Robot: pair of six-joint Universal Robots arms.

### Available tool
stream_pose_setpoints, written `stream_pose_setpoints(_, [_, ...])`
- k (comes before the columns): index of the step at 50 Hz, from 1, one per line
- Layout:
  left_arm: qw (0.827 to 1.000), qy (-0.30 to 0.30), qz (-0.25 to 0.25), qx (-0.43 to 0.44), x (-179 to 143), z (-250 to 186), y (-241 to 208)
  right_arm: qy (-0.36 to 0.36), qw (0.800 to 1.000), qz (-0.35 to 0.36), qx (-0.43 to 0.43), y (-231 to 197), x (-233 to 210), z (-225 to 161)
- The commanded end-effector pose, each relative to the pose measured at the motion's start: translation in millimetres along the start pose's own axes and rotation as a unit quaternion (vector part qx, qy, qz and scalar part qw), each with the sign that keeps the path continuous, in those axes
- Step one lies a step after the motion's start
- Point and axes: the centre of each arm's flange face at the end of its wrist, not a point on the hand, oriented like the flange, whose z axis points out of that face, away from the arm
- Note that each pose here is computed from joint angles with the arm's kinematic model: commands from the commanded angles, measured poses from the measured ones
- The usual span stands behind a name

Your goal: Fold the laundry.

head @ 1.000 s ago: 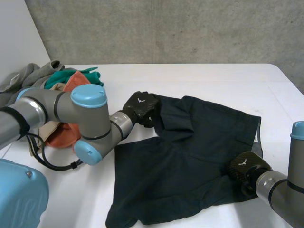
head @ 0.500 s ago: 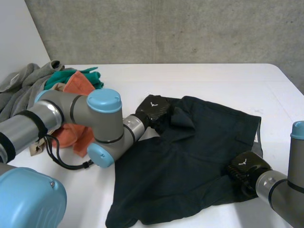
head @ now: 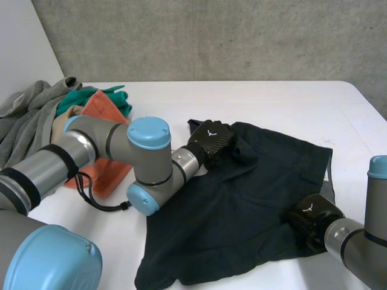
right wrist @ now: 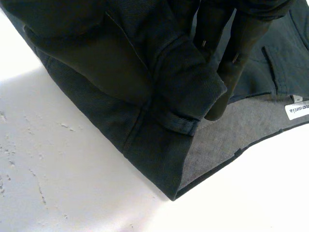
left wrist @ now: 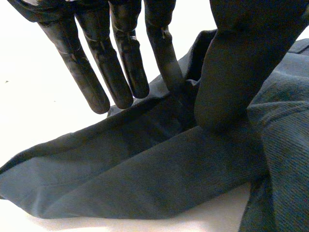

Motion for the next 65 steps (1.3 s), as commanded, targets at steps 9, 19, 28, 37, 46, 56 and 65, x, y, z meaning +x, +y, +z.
stream_pose_setpoints(9, [1.000, 0.010, 0.009, 0.024, 14, 11, 0, -0.003, 1.000, -0.001, -0.002, 1, -2, 0])
stream_pose_setpoints(19, [0.999, 0.016, 0.010, 0.029, 20, 14, 1, -0.003, 1.000, -0.001, -0.001, 1, -2, 0])
stream_pose_setpoints(28, [0.999, 0.019, 0.013, 0.036, 24, 19, 3, -0.012, 1.000, -0.002, -0.008, 4, -6, 2])
stream_pose_setpoints(37, [0.999, 0.016, 0.016, 0.046, 23, 24, 3, -0.015, 1.000, -0.002, -0.011, 5, -8, 2])
stream_pose_setpoints(46, [0.999, 0.012, 0.016, 0.044, 22, 24, 5, -0.016, 1.000, -0.002, -0.011, 5, -8, 3])
stream_pose_setpoints(56, [0.993, -0.092, 0.053, 0.059, 1, 19, -20, -0.017, 1.000, -0.002, -0.011, 5, -9, 2])
stream_pose_setpoints(65, [0.982, -0.169, 0.057, 0.058, -69, -26, -57, -0.018, 1.000, -0.001, -0.012, 6, -9, 2])
